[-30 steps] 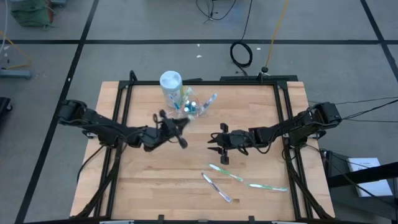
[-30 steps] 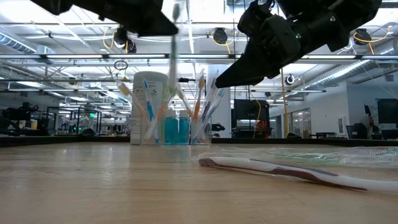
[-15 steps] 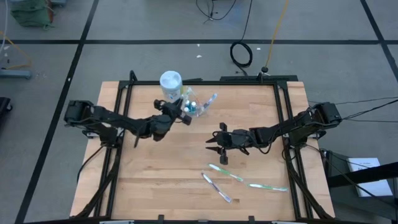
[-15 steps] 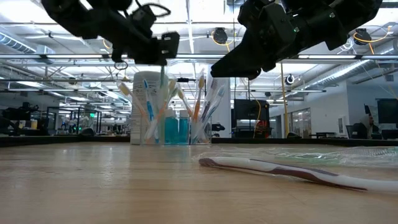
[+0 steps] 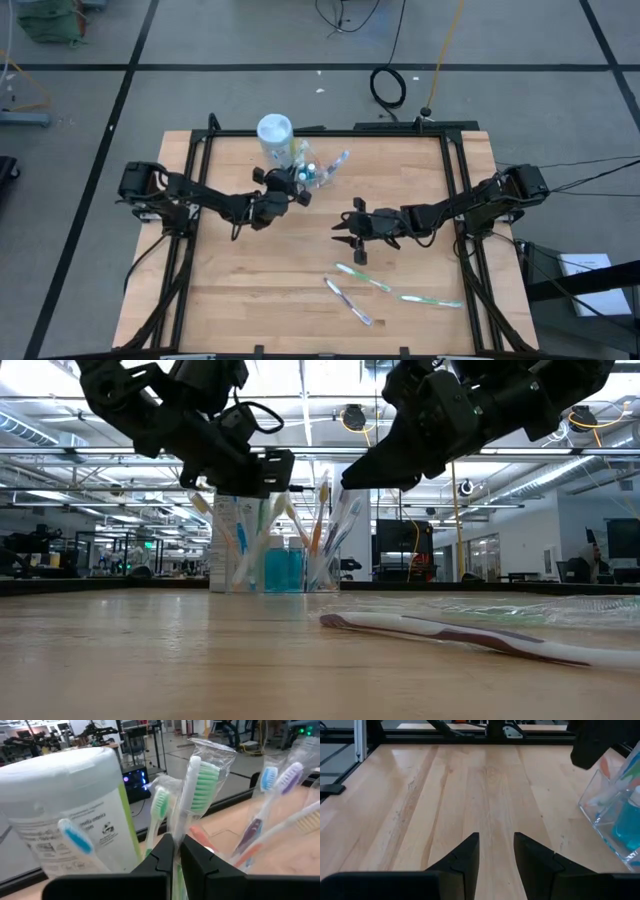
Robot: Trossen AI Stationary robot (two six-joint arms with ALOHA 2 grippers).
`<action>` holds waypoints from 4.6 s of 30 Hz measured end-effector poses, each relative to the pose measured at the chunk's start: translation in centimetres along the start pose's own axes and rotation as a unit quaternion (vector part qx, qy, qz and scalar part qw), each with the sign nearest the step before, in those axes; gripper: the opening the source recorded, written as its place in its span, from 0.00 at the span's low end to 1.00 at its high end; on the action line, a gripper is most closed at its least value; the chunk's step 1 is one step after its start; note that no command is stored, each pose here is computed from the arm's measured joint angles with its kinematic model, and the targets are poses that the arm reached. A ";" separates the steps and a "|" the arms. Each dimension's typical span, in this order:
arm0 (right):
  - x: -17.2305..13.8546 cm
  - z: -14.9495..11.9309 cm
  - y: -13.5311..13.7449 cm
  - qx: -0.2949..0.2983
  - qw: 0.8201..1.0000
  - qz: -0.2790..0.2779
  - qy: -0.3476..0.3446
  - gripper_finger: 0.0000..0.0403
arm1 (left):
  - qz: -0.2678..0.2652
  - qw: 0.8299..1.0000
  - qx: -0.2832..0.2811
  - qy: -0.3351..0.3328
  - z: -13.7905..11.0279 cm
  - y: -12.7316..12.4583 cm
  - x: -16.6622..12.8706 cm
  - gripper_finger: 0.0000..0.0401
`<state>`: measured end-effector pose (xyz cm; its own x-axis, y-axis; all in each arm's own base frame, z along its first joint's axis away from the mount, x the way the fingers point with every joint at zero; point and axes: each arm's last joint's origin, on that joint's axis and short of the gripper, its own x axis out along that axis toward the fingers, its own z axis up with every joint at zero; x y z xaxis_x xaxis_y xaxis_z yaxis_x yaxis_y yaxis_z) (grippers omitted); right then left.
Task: Pick & Place toothbrushing station
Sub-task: Put the green toothbrush into the transparent organizer
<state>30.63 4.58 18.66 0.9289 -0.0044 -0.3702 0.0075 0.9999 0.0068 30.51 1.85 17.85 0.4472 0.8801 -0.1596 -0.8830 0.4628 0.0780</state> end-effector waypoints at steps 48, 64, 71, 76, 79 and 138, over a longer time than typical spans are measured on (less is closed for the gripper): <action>0.0 -0.3 0.0 0.000 1.000 -0.001 0.014 0.28 | -0.038 0.999 0.017 -0.001 4.1 2.4 -3.4 0.33; -0.2 -0.8 1.0 0.042 0.994 0.090 0.050 0.27 | -0.243 0.970 0.018 0.011 4.3 0.4 -8.2 0.33; -0.9 -2.7 3.0 0.022 0.983 0.115 0.139 0.27 | -0.331 0.943 0.021 0.030 4.1 -0.2 -9.0 0.33; -1.7 -3.8 4.7 0.024 0.972 0.131 0.193 0.26 | -0.334 0.942 0.021 0.032 4.1 -0.2 -9.0 0.33; -2.2 -4.2 6.0 0.040 0.967 0.142 0.208 0.26 | -0.334 0.942 0.022 0.033 4.1 -0.2 -9.0 0.33; -5.7 -9.5 7.7 -0.057 0.974 -0.053 0.215 0.07 | -0.337 0.941 0.012 0.041 4.0 -0.2 -9.0 0.33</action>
<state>21.90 12.42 12.04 0.6846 -0.1282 -0.7176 0.0317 0.9887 -0.1464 27.21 -5.69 23.23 0.8905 0.3762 -0.2558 -0.4001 0.9153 -0.0464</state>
